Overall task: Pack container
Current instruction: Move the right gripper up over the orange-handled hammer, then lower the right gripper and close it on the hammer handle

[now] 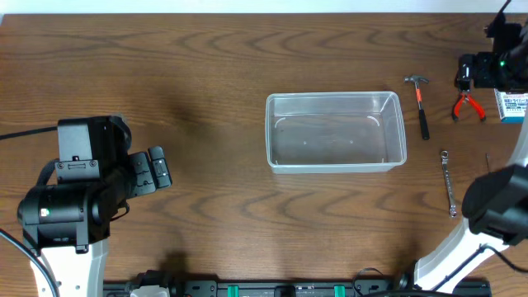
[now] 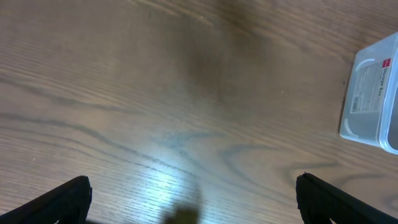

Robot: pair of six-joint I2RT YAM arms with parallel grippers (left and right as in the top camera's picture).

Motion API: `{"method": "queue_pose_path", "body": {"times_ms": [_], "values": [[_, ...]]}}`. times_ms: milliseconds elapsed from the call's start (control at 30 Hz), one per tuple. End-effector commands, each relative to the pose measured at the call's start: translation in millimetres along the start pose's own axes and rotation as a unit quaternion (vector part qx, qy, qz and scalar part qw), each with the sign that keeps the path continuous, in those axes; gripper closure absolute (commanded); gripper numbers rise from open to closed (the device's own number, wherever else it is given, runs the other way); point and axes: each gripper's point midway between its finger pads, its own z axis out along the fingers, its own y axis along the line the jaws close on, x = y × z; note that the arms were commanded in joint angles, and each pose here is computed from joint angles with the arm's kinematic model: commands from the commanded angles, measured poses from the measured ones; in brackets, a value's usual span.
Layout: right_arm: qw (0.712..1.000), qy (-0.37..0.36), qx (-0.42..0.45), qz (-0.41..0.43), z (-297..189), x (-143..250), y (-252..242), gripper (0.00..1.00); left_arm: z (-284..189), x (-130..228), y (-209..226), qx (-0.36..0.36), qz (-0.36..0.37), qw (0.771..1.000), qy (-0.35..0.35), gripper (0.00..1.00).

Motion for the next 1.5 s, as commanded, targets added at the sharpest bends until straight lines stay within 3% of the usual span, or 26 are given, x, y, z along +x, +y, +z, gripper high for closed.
{"method": "queue_pose_path", "body": {"times_ms": [0,400,1100,1467], "values": [[0.999,0.019,-0.035,-0.021,27,-4,14,0.01,-3,-8,0,0.001,-0.007,1.0,-0.014,0.02],[0.994,0.099,-0.03,-0.026,124,2,32,0.01,-4,-12,-1,0.003,-0.007,1.0,-0.022,0.02],[0.998,0.056,-0.012,-0.035,162,-29,57,0.01,-4,-12,-1,0.003,-0.007,1.0,-0.022,0.02],[0.997,0.077,-0.015,-0.022,182,-20,56,0.01,-3,-4,0,0.0,-0.007,1.0,-0.007,0.02]]}}
